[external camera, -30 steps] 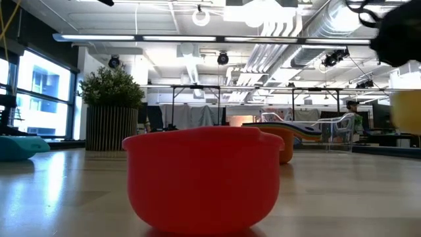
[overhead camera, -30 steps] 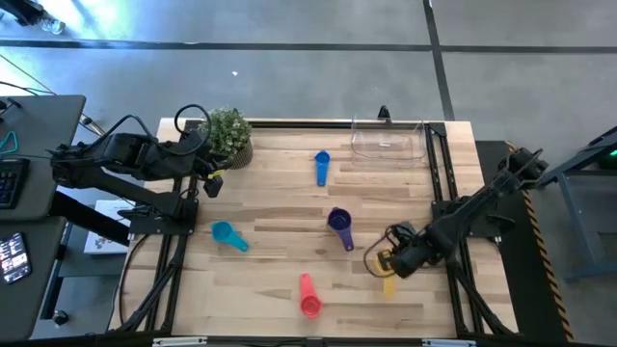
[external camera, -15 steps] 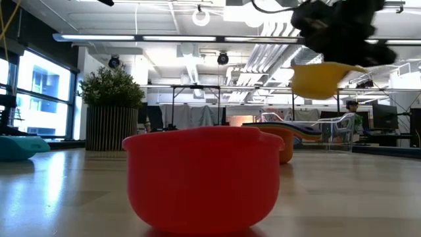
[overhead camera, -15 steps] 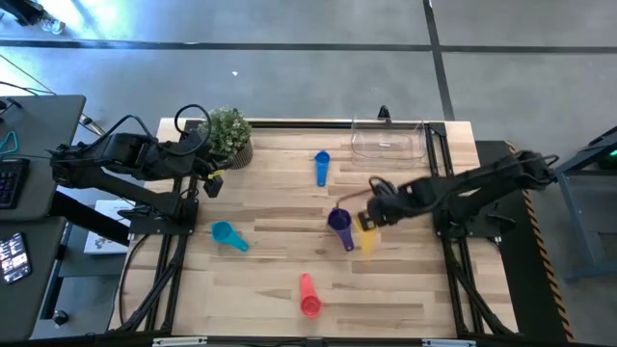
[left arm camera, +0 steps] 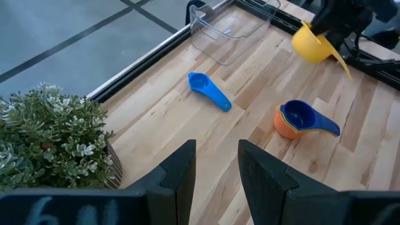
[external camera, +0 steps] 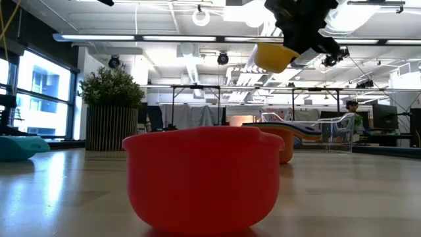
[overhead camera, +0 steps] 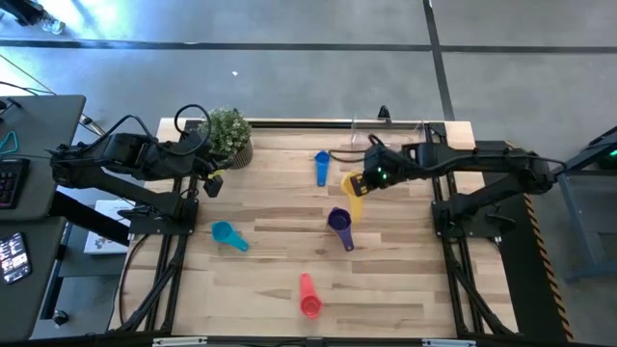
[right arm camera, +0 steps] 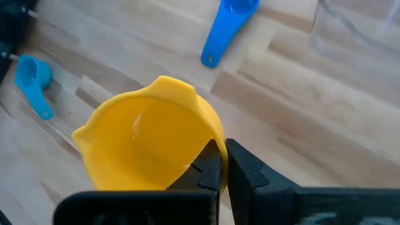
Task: Nest measuring cups in basket
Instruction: Stack the yellow measuring cup on top of the dark blue measuring cup
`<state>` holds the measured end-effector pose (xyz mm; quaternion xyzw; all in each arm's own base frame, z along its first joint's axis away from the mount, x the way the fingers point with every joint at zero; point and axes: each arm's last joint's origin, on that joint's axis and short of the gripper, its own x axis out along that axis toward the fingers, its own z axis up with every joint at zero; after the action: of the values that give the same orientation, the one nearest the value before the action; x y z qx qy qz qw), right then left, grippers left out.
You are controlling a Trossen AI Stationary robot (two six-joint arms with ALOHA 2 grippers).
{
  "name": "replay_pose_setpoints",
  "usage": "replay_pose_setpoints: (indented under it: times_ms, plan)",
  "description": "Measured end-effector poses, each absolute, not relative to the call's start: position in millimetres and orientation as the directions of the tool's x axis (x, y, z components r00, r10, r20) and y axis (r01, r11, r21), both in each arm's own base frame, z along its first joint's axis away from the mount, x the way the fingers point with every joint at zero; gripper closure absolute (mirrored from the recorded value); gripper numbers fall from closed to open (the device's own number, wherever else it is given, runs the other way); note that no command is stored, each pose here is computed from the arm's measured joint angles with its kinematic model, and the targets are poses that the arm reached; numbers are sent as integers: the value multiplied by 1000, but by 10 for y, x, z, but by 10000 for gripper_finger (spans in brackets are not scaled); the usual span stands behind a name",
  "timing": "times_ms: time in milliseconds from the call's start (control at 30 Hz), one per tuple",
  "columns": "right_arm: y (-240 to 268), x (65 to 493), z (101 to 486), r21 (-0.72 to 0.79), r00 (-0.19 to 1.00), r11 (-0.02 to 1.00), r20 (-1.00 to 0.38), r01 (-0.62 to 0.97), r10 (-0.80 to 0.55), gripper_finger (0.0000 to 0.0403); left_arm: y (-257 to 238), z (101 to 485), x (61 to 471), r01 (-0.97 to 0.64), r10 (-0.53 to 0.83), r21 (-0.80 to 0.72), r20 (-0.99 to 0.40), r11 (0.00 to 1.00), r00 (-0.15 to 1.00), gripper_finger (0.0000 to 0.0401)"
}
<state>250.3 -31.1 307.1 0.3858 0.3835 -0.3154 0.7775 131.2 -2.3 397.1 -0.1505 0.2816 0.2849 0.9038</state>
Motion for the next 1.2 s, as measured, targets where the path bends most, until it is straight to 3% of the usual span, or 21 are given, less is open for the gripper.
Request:
replay_pose_setpoints:
  times_ms: [233,400,833,1200]
  plan:
    - [-489,2531,3169,356,539,566,-820,744,-194,402,-24,3968,1321,-637,431,-181,-596,750,677,291]
    - [-517,2628,3113,369,540,608,-833,703,-119,402,-24,3968,1321,-661,432,-235,-596,712,677,291]
    - [-366,2977,2660,347,413,679,-908,647,69,402,-26,3965,1332,-677,432,-269,-598,685,675,291]
    - [-187,3159,2338,289,306,704,-946,649,107,402,-23,3963,1337,-683,442,-263,-596,681,670,291]
